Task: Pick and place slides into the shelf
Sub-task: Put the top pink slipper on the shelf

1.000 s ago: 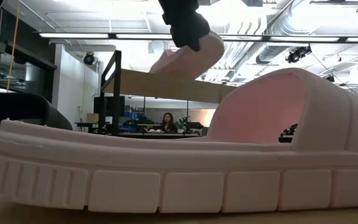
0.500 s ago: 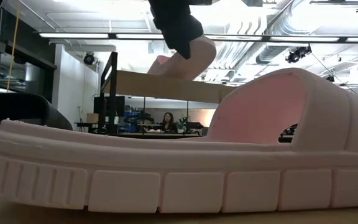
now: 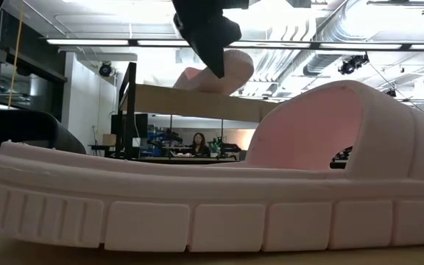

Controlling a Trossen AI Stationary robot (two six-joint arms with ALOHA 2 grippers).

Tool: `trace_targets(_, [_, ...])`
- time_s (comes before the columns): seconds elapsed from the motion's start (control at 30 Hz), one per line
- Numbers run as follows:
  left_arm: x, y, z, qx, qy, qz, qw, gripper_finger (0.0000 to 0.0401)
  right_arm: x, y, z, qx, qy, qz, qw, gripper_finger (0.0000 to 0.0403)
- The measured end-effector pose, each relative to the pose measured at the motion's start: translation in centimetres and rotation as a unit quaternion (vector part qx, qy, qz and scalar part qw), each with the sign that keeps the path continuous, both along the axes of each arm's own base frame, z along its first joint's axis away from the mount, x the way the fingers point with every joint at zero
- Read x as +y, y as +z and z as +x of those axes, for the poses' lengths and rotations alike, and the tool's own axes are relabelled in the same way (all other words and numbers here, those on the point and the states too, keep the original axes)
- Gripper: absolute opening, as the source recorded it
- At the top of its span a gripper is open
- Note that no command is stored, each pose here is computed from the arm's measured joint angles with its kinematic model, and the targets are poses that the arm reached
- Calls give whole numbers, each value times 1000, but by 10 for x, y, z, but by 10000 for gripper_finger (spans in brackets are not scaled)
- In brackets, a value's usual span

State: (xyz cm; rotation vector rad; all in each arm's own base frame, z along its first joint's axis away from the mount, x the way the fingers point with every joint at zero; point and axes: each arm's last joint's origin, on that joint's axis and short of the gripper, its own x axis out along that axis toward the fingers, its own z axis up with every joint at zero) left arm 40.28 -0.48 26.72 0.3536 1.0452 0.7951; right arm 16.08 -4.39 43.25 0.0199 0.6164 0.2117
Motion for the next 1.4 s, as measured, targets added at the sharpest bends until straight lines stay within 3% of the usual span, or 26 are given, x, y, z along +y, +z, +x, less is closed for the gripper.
trace_targets(0.37, [0,0,0,-9,8,-8,1000,251,-2,-21,7,30,8,2,1000,119])
trace_targets(1.07, [-2,-5,-11,9,48,-61,997,300,-2,-28,11,19,36,9,999,119])
trace_targets(1.4, [-33,11,-12,1,9,-65,998,299,-2,-29,11,20,36,9,999,119])
